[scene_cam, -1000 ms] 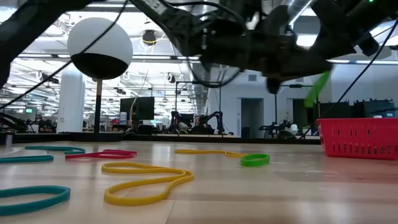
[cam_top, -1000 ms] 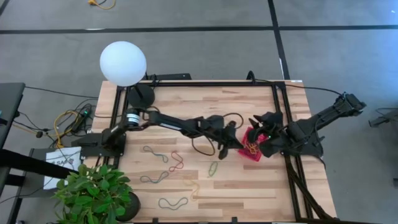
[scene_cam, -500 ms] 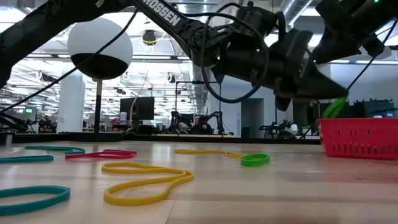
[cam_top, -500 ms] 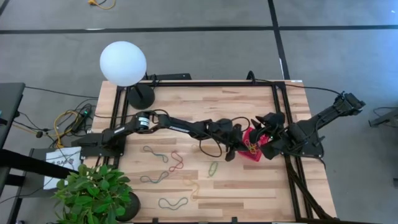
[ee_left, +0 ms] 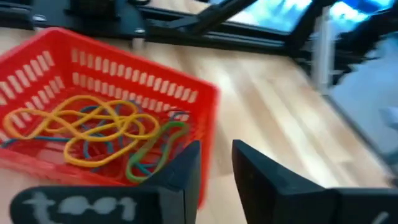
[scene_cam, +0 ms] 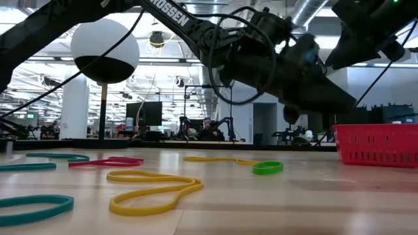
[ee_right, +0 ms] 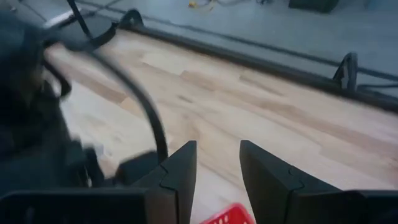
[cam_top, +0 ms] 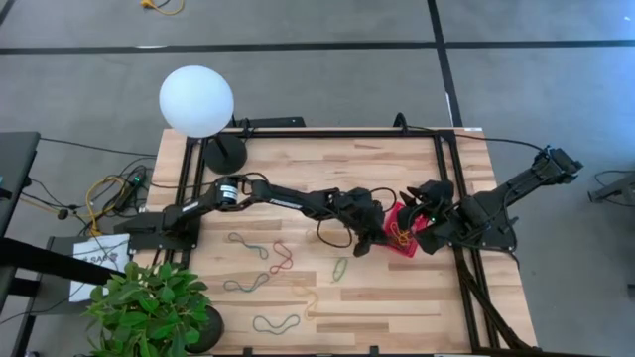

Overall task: Pick and place rubber bands into bin
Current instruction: Put the blue rubber band into the basket

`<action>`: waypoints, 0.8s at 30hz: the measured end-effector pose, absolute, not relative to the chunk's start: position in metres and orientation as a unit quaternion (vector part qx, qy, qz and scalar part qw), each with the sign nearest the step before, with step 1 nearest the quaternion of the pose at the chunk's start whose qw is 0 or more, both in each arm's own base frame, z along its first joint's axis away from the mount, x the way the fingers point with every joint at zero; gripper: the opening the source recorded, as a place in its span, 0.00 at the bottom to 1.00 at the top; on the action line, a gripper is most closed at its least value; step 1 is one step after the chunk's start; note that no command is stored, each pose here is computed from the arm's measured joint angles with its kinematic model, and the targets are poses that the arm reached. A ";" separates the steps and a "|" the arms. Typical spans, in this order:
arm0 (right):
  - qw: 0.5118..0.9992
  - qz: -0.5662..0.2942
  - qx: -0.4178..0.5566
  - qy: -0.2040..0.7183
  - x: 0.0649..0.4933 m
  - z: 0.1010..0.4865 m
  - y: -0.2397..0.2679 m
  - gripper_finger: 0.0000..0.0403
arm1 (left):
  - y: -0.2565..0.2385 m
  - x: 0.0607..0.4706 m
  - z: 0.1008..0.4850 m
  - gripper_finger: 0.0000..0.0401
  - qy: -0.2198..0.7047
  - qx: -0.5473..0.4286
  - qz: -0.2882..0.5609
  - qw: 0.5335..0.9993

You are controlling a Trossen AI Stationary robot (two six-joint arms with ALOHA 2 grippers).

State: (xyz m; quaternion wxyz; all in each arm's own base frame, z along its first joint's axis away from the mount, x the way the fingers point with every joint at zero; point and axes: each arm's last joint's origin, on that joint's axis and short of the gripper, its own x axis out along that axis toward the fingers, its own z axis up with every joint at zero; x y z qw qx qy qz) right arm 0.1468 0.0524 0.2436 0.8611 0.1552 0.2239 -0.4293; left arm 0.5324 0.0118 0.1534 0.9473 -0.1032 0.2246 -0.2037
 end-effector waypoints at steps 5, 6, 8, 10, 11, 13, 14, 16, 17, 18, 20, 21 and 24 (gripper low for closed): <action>0.862 -0.421 0.161 0.230 0.146 0.243 0.055 0.29 | 0.032 0.519 0.178 0.22 0.252 -0.125 -0.250 0.926; 0.863 -0.420 0.160 0.230 0.146 0.243 0.055 0.29 | 0.037 0.515 0.183 0.22 0.262 -0.122 -0.251 0.924; 0.865 -0.417 0.162 0.228 0.145 0.243 0.056 0.29 | 0.046 0.506 0.196 0.22 0.277 -0.107 -0.244 0.923; 0.866 -0.416 0.163 0.224 0.145 0.244 0.057 0.29 | 0.055 0.495 0.213 0.22 0.293 -0.088 -0.231 0.923; 0.867 -0.415 0.163 0.223 0.145 0.244 0.058 0.29 | 0.058 0.489 0.223 0.22 0.296 -0.075 -0.223 0.926; 0.867 -0.415 0.163 0.223 0.145 0.244 0.058 0.29 | 0.064 0.477 0.242 0.22 0.308 -0.050 -0.208 0.927; 0.866 -0.416 0.163 0.224 0.145 0.244 0.057 0.29 | 0.066 0.471 0.250 0.22 0.312 -0.037 -0.201 0.928; 0.867 -0.416 0.161 0.225 0.145 0.244 0.057 0.29 | 0.068 0.457 0.268 0.22 0.327 -0.020 -0.185 0.926; 0.867 -0.416 0.160 0.225 0.145 0.244 0.057 0.29 | 0.068 0.450 0.278 0.22 0.333 -0.013 -0.173 0.927; 0.867 -0.415 0.160 0.225 0.145 0.244 0.058 0.29 | 0.069 0.442 0.289 0.22 0.339 -0.004 -0.159 0.927; 0.867 -0.414 0.160 0.226 0.145 0.243 0.058 0.29 | 0.070 0.425 0.310 0.22 0.347 0.013 -0.128 0.929; 0.867 -0.414 0.159 0.227 0.145 0.243 0.058 0.29 | 0.071 0.416 0.321 0.22 0.350 0.021 -0.109 0.930; 0.867 -0.414 0.159 0.228 0.144 0.243 0.058 0.29 | 0.071 0.392 0.351 0.22 0.346 0.043 -0.058 0.935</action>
